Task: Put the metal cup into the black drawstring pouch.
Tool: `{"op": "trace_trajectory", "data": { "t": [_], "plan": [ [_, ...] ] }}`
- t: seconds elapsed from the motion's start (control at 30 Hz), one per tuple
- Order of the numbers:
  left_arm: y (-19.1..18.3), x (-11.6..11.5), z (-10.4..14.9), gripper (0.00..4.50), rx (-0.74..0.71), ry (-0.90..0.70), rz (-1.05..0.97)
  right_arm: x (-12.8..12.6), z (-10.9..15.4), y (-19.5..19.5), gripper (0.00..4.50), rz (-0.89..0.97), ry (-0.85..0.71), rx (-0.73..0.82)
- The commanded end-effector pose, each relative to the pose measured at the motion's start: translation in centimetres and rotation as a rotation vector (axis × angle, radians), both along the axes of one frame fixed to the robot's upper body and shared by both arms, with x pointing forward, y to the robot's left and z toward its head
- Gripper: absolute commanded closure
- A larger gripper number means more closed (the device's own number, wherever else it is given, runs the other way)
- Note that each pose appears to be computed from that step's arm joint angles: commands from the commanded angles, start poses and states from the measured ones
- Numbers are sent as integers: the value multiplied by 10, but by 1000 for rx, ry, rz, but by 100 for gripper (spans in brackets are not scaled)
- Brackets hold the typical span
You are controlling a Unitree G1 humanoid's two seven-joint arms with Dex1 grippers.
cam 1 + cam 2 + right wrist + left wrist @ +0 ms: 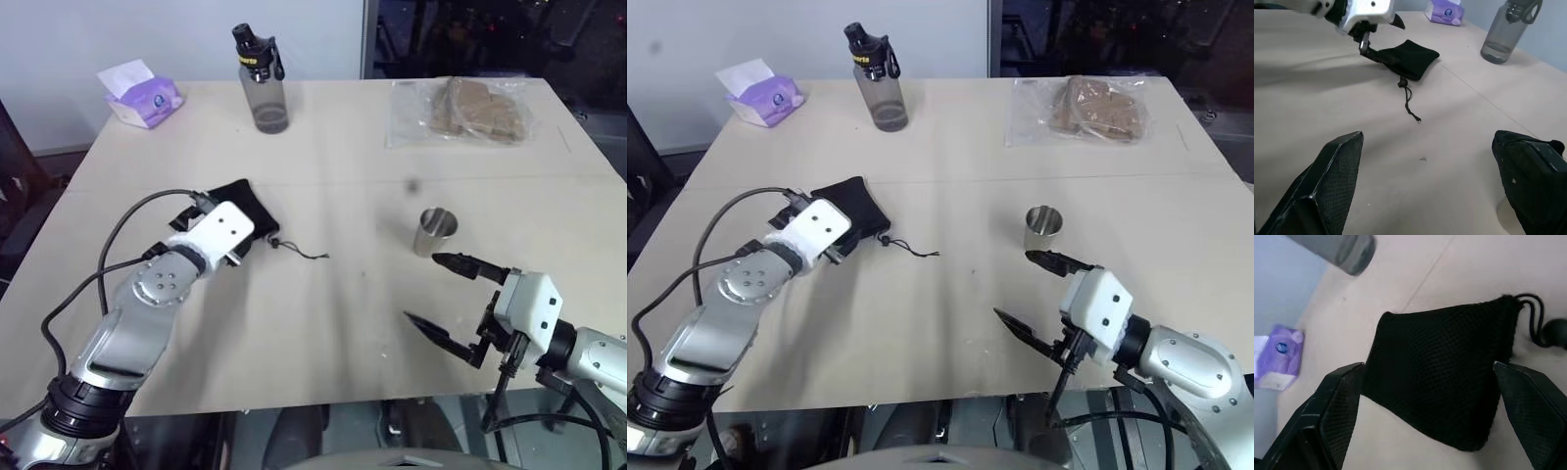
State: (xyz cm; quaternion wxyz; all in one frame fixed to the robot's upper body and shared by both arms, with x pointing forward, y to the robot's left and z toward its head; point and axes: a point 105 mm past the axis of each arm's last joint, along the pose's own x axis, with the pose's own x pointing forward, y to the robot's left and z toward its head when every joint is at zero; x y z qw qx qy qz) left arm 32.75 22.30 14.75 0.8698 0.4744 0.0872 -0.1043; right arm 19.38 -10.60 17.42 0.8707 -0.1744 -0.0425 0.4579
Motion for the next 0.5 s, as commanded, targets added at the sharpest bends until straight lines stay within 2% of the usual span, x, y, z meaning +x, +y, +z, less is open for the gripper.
{"op": "trace_trajectory", "data": {
  "t": [0.03, 0.33, 0.37, 0.4, 0.43, 0.5],
  "plan": [
    [-3, 4, 9, 13, 63, -48, -18, -3, 7, 2, 12, -8, -36, 5],
    [-5, 23, -2, 13, 132, -58, -45, -1, 7, 2, 12, -57, -43, 15],
    [-6, 25, -3, 67, 135, -56, -50, -1, 7, 2, 0, -60, -44, 14],
    [-8, 27, -4, 67, 125, -52, -61, 1, 7, 2, 0, -74, -45, 15],
    [-10, 29, -5, 130, 117, -49, -70, 3, 7, 1, 0, -88, -46, 16],
    [-13, 32, -5, 204, 100, -43, -82, 6, 10, 0, 0, -117, -64, 15]
  ]
}}
